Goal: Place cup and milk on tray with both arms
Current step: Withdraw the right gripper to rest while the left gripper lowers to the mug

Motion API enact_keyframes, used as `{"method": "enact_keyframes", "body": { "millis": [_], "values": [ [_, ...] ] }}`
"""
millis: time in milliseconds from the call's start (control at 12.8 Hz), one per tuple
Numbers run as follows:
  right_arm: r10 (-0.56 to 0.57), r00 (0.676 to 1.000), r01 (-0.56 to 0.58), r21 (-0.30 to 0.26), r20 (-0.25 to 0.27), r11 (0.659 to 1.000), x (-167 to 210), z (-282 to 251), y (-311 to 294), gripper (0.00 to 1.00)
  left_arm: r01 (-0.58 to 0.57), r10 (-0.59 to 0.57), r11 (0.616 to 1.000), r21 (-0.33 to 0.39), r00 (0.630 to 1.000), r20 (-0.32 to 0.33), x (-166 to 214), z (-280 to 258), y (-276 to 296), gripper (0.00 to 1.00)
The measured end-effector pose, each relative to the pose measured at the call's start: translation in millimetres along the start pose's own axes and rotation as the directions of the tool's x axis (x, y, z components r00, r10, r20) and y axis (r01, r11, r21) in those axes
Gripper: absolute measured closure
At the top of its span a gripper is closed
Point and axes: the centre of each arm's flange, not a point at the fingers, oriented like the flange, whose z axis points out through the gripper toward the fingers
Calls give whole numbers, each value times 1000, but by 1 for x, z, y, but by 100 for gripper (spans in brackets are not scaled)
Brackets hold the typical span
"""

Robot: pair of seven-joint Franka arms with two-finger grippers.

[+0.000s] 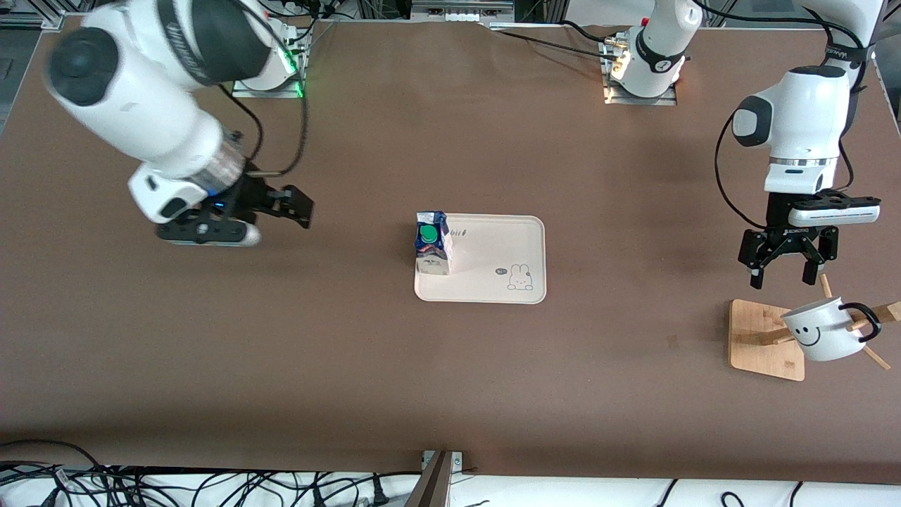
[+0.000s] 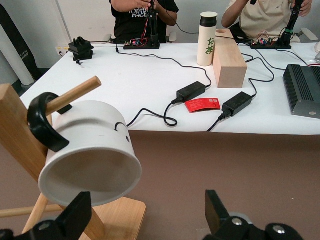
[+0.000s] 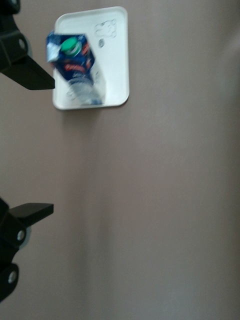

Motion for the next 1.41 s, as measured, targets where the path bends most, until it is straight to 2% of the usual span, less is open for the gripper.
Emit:
{"method": "enact_keyframes", "body": {
  "millis": [157, 235, 392, 627, 940, 1097, 1410],
  "values": [
    [-11, 999, 11, 3, 33, 1000, 1, -17, 42, 0, -1, 1, 1000, 1, 1000, 4, -2, 2, 0, 0],
    [-19, 999, 19, -13, 40, 1000, 1, -24, 60, 0, -1, 1, 1000, 2, 1000, 5, -3, 3, 0, 0],
    [-38, 998, 40, -41, 40, 998, -8, -39, 80, 0, -2, 2, 1000, 4, 1000, 6, -3, 7, -1, 0],
    [-56, 998, 58, -56, 38, 997, -37, -67, 103, 0, -6, 6, 1000, 9, 1000, 14, -4, 20, -2, 0],
    [-93, 994, 97, -89, 50, 991, -72, -77, 112, 0, -15, 15, 1000, 14, 1000, 23, -5, 37, -1, 0],
    [-96, 994, 102, -115, 51, 988, -71, -76, 114, 0, -18, 18, 1000, 15, 1000, 13, -1, 44, 0, 0],
    [-97, 994, 102, -119, 46, 988, -69, -76, 114, 0, -29, 29, 999, 15, 999, -31, 22, 47, 1, 0]
  ]
}}
